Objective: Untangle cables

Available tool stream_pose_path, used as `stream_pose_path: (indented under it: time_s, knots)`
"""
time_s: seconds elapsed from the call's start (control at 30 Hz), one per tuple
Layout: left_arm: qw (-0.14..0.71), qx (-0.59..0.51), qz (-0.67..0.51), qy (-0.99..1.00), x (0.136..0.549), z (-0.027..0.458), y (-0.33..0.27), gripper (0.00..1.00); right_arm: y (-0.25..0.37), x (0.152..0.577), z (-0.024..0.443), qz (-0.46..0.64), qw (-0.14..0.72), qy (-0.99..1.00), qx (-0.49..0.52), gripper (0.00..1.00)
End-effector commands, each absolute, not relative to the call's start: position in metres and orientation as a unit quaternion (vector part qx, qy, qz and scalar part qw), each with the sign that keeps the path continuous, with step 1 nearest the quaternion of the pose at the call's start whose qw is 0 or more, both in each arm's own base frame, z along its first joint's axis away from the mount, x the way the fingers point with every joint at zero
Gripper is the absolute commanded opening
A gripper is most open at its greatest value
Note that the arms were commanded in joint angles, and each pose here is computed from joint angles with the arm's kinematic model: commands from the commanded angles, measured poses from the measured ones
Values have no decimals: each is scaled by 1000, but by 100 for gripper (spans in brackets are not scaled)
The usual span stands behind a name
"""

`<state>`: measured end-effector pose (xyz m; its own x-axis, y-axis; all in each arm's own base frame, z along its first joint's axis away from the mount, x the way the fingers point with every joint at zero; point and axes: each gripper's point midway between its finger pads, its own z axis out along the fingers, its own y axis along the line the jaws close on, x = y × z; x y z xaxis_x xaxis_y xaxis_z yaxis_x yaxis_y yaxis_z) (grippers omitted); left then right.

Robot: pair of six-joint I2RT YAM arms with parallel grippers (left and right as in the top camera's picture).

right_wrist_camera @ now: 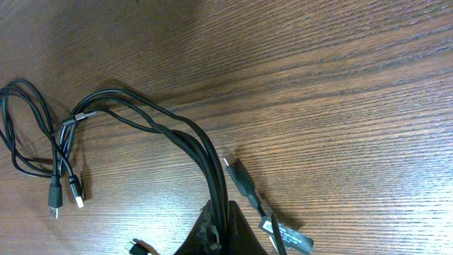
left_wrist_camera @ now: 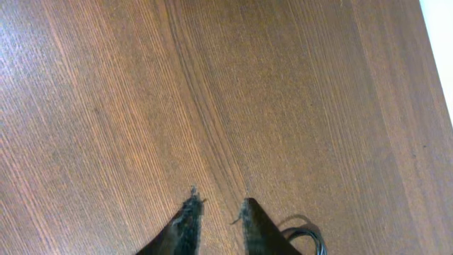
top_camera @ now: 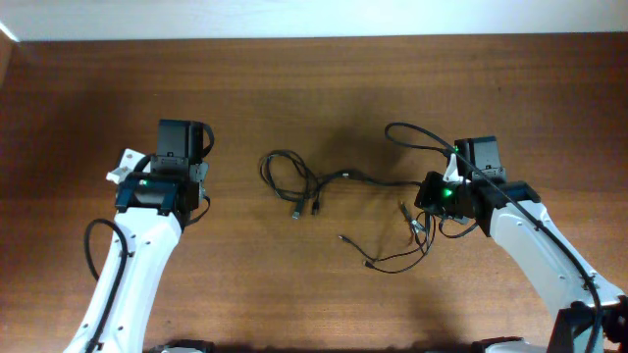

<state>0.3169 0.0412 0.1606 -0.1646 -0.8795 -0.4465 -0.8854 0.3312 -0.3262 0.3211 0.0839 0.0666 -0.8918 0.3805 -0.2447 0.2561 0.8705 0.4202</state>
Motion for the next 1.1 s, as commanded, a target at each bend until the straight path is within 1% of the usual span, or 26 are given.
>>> stream_pose_path:
  time_s: [0.0, 0.03, 0.07, 0.13, 0.23, 0.3, 0.4, 0.47, 0.5, 0.57, 0.6, 0.67, 0.7, 0.73, 0.77, 0.9, 0.97, 1.0, 1.07]
  knots:
    - [288, -584, 9, 759, 314, 161, 44, 32, 80, 324, 68, 187, 166, 952, 175, 57]
    - [287, -584, 10, 759, 313, 161, 44, 36, 80, 324, 68, 187, 166, 952, 175, 93]
    - [286, -584, 11, 760, 313, 160, 44, 39, 80, 323, 67, 187, 165, 953, 175, 99]
    - [285, -584, 12, 760, 312, 160, 44, 46, 80, 322, 67, 186, 163, 953, 176, 99]
    - [284, -584, 13, 760, 312, 160, 44, 47, 76, 322, 66, 174, 164, 954, 179, 99]
    - [283, -584, 14, 761, 311, 160, 44, 52, 66, 319, 62, 146, 162, 958, 187, 99]
    - [281, -584, 13, 762, 310, 159, 44, 54, 56, 319, 60, 118, 169, 959, 193, 99]
    - [281, -584, 13, 762, 310, 159, 44, 59, 52, 324, 61, 109, 183, 957, 195, 99]
    - [281, -584, 13, 762, 310, 159, 44, 63, 54, 330, 64, 115, 194, 955, 193, 99]
    - [281, -584, 13, 762, 310, 159, 44, 65, 63, 342, 72, 143, 218, 950, 172, 99]
    - [281, -584, 13, 762, 311, 159, 44, 67, 79, 352, 82, 182, 239, 946, 119, 99]
    - [279, -582, 13, 764, 311, 158, 43, 82, 105, 363, 102, 246, 274, 929, 38, 99]
    - [275, -581, 17, 766, 311, 155, 42, 96, 115, 366, 110, 267, 289, 919, 3, 99]
    - [271, -581, 20, 767, 312, 152, 42, 99, 123, 366, 114, 276, 298, 913, -24, 99]
    - [263, -581, 26, 770, 313, 145, 42, 99, 136, 365, 120, 285, 309, 905, -65, 99]
    - [249, -580, 36, 775, 317, 133, 42, 99, 185, 356, 128, 275, 338, 883, -171, 99]
    - [249, -580, 36, 775, 317, 133, 41, 99, 203, 351, 124, 258, 341, 884, -192, 100]
    - [247, -580, 34, 776, 316, 132, 41, 99, 211, 347, 120, 249, 338, 885, -202, 98]
    - [247, -580, 34, 776, 316, 132, 40, 99, 226, 343, 107, 236, 328, 893, -198, 98]
